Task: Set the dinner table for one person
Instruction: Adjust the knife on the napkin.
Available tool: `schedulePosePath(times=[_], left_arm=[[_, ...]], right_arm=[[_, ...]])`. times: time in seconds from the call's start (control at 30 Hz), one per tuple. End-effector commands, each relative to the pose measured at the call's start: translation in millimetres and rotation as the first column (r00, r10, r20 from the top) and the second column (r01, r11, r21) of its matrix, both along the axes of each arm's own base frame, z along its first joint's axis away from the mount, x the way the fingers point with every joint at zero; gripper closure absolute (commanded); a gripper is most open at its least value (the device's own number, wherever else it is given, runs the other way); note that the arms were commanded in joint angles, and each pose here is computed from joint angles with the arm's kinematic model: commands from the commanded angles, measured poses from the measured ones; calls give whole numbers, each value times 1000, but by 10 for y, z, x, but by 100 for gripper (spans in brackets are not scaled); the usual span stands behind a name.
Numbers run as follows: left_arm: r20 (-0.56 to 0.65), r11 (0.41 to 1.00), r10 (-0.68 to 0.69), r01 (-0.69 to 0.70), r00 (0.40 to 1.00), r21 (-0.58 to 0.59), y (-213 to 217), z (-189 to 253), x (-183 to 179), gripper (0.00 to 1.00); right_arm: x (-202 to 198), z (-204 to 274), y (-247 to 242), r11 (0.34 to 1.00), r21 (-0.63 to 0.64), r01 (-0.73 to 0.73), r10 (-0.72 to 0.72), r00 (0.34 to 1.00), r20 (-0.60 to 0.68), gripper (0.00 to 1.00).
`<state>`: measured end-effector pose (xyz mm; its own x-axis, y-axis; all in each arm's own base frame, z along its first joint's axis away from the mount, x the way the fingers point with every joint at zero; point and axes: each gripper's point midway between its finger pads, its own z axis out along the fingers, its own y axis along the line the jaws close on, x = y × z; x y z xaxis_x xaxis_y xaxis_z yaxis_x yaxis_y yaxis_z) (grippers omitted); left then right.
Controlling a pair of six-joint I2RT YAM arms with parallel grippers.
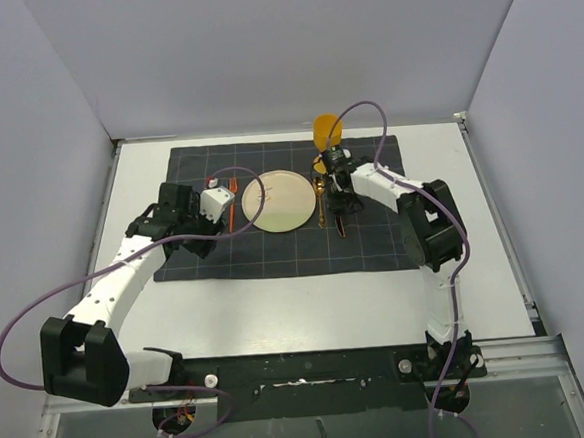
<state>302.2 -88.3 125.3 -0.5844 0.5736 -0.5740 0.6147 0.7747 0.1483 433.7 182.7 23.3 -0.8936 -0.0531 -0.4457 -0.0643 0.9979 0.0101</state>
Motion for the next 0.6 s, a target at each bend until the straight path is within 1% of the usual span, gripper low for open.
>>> schedulePosePath(times=[0.0,0.57], left_arm=[[70,999,-29,31,997,-27,-97,135,176,49],[54,999,-34,35,998,-20,-93,85,165,49]], right_arm=[[219,223,46,999,25,35,-37,997,74,100],[338,199,62,997,21,78,-79,994,76,100]])
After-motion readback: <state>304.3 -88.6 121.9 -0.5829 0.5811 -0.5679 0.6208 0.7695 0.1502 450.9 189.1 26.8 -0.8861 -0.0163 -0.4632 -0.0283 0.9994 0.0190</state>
